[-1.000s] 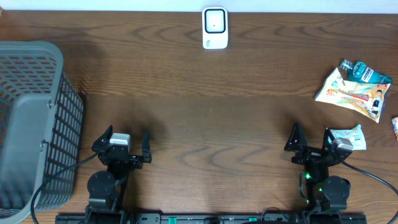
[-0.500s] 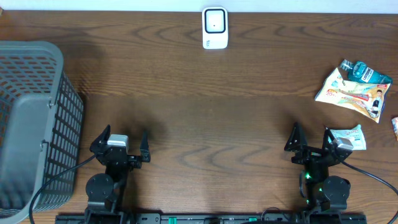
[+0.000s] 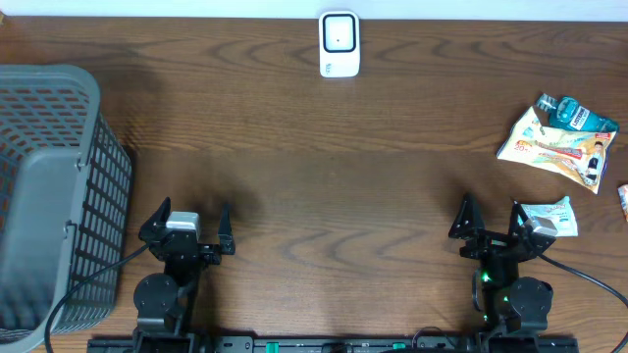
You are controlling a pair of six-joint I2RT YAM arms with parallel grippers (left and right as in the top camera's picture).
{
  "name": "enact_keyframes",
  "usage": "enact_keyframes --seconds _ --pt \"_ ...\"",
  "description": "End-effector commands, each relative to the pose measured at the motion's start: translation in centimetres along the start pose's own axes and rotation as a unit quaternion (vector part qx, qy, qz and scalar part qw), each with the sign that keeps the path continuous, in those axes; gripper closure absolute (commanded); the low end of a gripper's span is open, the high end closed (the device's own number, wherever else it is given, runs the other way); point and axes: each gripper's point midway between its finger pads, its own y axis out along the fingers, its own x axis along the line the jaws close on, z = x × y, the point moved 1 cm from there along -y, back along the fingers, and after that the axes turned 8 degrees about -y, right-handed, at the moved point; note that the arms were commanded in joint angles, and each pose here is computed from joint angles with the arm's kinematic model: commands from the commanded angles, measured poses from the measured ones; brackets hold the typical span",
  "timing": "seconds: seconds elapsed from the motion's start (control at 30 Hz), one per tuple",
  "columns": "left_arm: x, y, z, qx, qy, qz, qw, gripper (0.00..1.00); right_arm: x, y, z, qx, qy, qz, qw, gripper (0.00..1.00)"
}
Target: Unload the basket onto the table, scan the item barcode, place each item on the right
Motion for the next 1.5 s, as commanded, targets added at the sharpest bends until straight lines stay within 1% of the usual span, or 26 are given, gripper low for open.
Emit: enact_keyframes --seconds 0.0,0.77,0.93,0.97,1.07,1.13,1.27,1.37,1.47 --pt "0.08 0.06 1.3 0.019 -0.002 0.001 1.0 0.0 -0.38 -0.02 -0.1 -0.003 -0.008 0.01 1.0 0.01" --pt "0.42 0.07 1.3 0.019 -0.003 -0.006 1.0 0.0 -0.38 -0.02 -0.1 -0.003 -0.008 0.01 1.0 0.01" --pt "0.42 0.07 1.3 0.019 -0.003 -0.006 1.0 0.0 -1.2 -0.07 -0.48 -0.014 -0.008 0.036 0.999 0.01" --pt "0.42 0.07 1.3 0.019 -0.003 -0.006 1.0 0.0 -1.19 -0.07 -0.48 -0.013 -0.014 0.036 0.999 0.01" --pt "0.42 0.07 1.3 0.019 -0.003 -0.006 1.0 0.0 -1.05 -0.06 -0.41 -0.01 -0.076 0.032 0.997 0.01" --pt "0.42 0.07 1.3 0.019 -0.003 -0.006 1.0 0.0 -1.07 -0.06 -0.43 -0.008 -0.12 0.033 0.992 0.01" --pt "0.42 0.07 1.3 0.019 -0.003 -0.006 1.0 0.0 -1.07 -0.06 -0.44 -0.007 -0.181 0.033 0.983 0.01" --pt "0.42 0.07 1.3 0.019 -0.003 -0.006 1.0 0.0 -1.08 -0.06 -0.43 -0.006 -0.2 0.034 0.979 0.01" --pt "0.42 0.07 1.3 0.019 -0.003 -0.006 1.0 0.0 -1.08 -0.06 -0.42 -0.006 -0.201 0.034 0.979 0.01"
